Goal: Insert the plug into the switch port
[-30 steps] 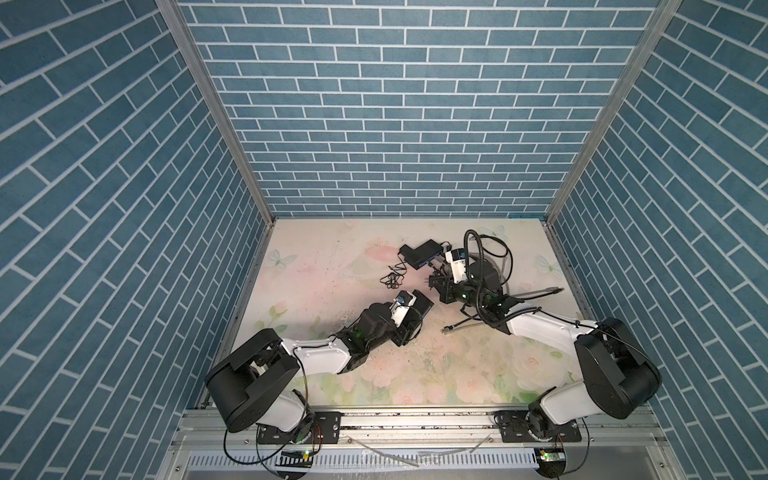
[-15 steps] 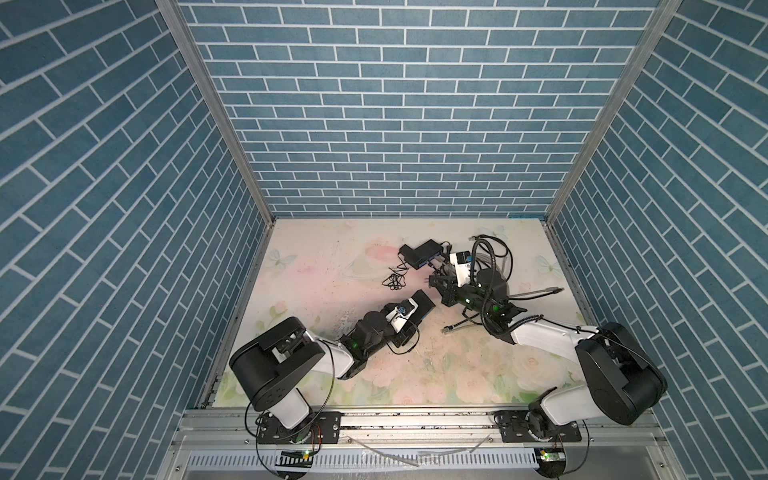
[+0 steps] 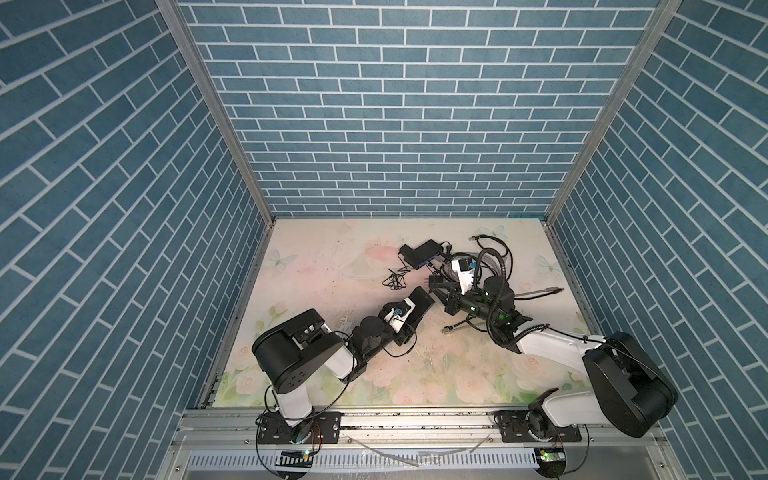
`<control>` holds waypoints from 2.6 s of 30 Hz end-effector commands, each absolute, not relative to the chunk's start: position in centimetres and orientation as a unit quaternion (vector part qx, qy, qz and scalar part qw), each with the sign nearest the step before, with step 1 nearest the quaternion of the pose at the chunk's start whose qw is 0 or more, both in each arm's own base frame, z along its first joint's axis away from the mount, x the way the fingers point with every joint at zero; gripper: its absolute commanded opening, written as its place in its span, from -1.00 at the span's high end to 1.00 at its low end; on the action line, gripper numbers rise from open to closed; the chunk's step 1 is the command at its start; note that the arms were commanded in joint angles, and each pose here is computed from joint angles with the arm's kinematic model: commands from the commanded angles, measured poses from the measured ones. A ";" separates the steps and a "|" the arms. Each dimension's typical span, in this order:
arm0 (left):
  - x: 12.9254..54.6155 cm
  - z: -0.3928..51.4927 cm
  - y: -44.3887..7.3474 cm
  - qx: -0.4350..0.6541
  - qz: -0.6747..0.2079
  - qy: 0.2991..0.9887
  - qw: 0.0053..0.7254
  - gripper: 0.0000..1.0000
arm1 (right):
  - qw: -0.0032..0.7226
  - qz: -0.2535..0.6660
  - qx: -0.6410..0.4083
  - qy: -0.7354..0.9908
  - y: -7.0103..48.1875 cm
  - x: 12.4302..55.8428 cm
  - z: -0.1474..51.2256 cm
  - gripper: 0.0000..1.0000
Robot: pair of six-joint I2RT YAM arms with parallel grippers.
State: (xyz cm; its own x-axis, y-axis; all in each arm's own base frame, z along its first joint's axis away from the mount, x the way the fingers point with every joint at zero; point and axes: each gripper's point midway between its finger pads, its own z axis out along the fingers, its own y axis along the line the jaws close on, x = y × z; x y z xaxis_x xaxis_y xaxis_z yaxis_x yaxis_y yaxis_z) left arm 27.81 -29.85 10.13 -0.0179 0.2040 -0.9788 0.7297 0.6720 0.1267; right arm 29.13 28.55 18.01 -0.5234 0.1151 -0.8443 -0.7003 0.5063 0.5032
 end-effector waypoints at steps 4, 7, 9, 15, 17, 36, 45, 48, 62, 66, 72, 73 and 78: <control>28.1 12.4 -30.4 0.335 -0.228 0.651 0.642 0.02 | 0.440 0.486 -0.199 0.728 28.8 28.2 18.8 1.00; 28.0 12.6 -30.6 0.338 -0.233 0.648 0.642 0.03 | 0.441 0.494 -0.198 0.723 28.9 28.2 18.9 1.00; 27.9 12.8 -30.8 0.342 -0.236 0.644 0.642 0.03 | 0.441 0.498 -0.197 0.720 29.1 28.3 19.1 1.00; 27.9 13.2 -31.4 0.348 -0.245 0.635 0.644 0.02 | 0.442 0.505 -0.199 0.714 29.4 28.5 19.5 1.00; 27.9 13.6 -31.7 0.351 -0.251 0.630 0.646 0.03 | 0.443 0.504 -0.198 0.714 29.4 28.6 19.4 1.00; 29.3 18.5 -32.2 0.331 -0.276 0.589 0.684 0.03 | 0.450 0.484 -0.210 0.720 27.7 26.5 18.0 1.00; 29.6 20.6 -32.9 0.331 -0.292 0.566 0.697 0.03 | 0.436 0.476 -0.215 0.733 27.3 25.6 16.7 1.00; 29.8 21.6 -33.3 0.328 -0.299 0.556 0.702 0.04 | 0.434 0.473 -0.209 0.737 27.2 25.7 16.3 1.00; 29.3 29.0 -34.0 0.315 -0.329 0.483 0.748 0.04 | 0.411 0.478 -0.193 0.752 27.9 26.0 14.8 1.00; 28.5 30.6 -33.8 0.323 -0.330 0.460 0.758 0.04 | 0.397 0.484 -0.194 0.755 28.6 25.9 14.4 1.00; 27.4 32.8 -34.1 0.347 -0.329 0.418 0.773 0.04 | 0.373 0.494 -0.211 0.757 30.0 25.3 14.2 1.00; 27.3 33.1 -34.2 0.351 -0.326 0.411 0.776 0.04 | 0.369 0.496 -0.214 0.756 30.3 25.1 14.3 1.00; 27.0 35.2 -34.1 0.359 -0.304 0.378 0.798 0.06 | 0.360 0.493 -0.214 0.763 30.6 25.0 14.5 1.00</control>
